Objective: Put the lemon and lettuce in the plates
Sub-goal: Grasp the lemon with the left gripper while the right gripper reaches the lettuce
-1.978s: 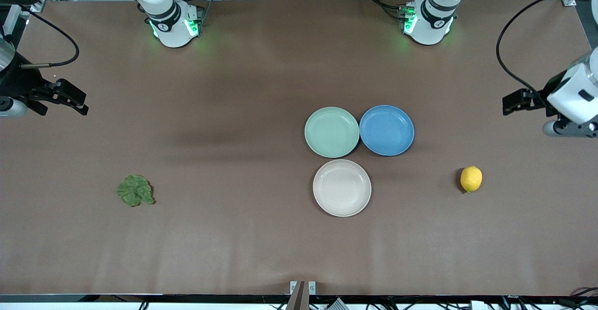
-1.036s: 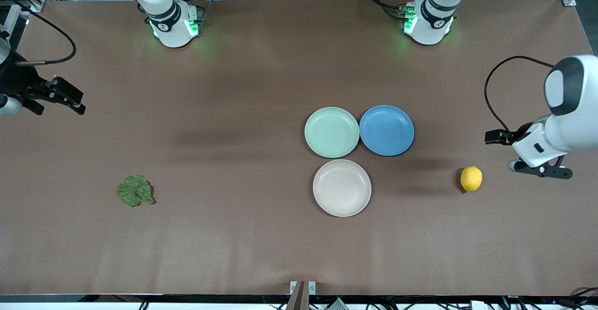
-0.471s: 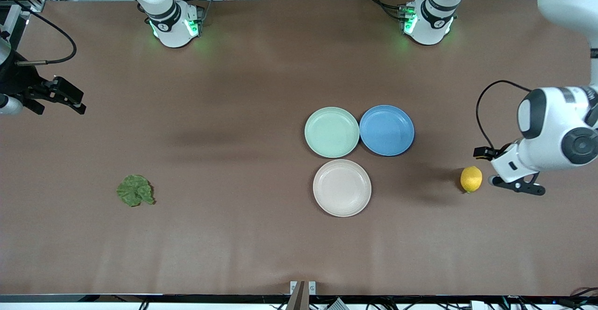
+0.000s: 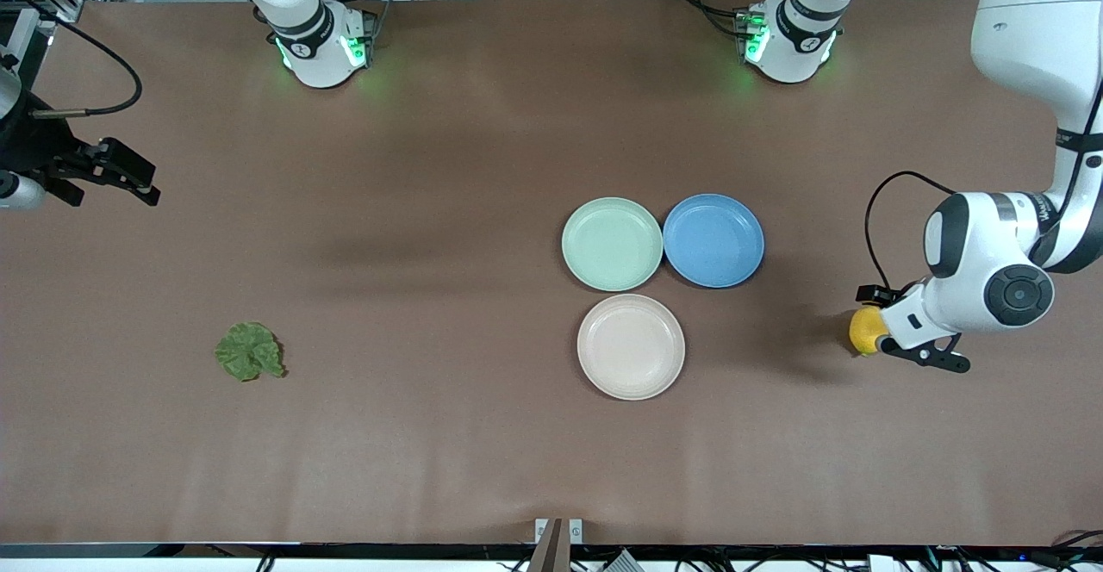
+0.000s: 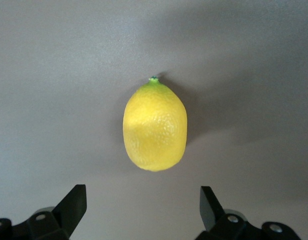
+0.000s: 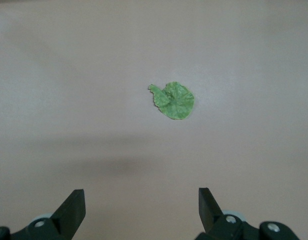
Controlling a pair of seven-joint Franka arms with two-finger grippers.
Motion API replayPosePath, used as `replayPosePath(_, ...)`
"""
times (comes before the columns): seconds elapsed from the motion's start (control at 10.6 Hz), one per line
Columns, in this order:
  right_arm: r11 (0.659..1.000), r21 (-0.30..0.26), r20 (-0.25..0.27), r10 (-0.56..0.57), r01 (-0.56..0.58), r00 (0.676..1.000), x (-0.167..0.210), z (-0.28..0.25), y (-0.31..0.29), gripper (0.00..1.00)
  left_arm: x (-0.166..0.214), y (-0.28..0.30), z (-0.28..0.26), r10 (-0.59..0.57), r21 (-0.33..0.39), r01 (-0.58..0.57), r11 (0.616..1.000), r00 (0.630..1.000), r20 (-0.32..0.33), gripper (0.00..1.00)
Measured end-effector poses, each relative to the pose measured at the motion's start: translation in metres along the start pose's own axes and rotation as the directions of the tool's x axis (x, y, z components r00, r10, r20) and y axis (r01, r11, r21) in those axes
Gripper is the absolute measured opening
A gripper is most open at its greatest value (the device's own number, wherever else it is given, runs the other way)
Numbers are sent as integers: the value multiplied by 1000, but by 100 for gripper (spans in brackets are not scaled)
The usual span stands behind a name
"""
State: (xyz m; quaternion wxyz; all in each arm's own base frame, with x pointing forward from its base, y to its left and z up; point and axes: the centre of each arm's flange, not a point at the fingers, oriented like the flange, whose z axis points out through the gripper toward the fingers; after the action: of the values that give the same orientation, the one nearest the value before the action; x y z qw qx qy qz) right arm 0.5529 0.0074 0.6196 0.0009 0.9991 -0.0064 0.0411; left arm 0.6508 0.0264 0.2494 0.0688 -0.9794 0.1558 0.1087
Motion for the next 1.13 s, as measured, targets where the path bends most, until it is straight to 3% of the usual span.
replayPosePath(1.13,1000,0,0,0,0,1000,-1,-7,0,100,19,-4,56,49,-20,-49,999,999,14,100)
